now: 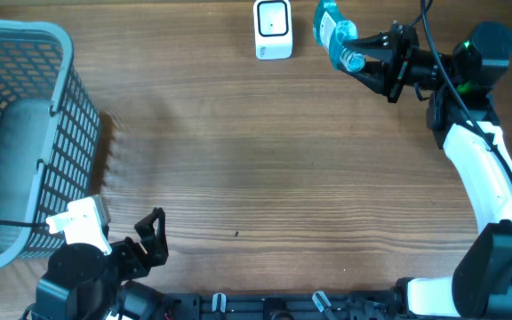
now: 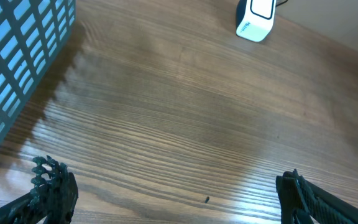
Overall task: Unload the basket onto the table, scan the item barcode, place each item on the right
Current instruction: 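Swing the bottle around and turn its label toward the scanner face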
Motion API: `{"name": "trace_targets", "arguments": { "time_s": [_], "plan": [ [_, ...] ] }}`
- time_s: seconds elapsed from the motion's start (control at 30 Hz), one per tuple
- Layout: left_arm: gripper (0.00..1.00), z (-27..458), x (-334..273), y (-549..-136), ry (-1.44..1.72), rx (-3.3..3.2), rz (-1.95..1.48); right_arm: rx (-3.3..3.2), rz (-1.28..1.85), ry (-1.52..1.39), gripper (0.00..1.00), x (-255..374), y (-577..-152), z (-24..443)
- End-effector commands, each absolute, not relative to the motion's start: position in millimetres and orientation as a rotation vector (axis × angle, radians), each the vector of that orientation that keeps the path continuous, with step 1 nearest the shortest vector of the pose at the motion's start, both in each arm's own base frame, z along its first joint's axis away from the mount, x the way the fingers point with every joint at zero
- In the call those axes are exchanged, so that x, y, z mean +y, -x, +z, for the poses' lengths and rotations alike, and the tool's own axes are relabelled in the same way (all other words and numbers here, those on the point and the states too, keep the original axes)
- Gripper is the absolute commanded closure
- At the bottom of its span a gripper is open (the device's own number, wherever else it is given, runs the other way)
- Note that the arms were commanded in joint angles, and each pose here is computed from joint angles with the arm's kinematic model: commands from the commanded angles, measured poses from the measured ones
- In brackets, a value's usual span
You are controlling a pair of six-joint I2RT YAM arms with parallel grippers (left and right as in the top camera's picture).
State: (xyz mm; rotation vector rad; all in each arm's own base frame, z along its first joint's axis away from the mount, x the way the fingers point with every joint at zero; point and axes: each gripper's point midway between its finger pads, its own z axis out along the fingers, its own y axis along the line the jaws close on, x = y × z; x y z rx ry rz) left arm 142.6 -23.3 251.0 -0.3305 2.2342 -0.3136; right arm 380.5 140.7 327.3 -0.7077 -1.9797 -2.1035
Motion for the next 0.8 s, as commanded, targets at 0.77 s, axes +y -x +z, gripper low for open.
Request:
{"name": "trace_targets", "arguments": {
  "time_s": [0.77],
  "plan": [
    [0.0,254,-21,-143,0.336,2.22,-0.301,-3.614,-2.013,-0.598,0.95,214,-445,303]
  ]
}}
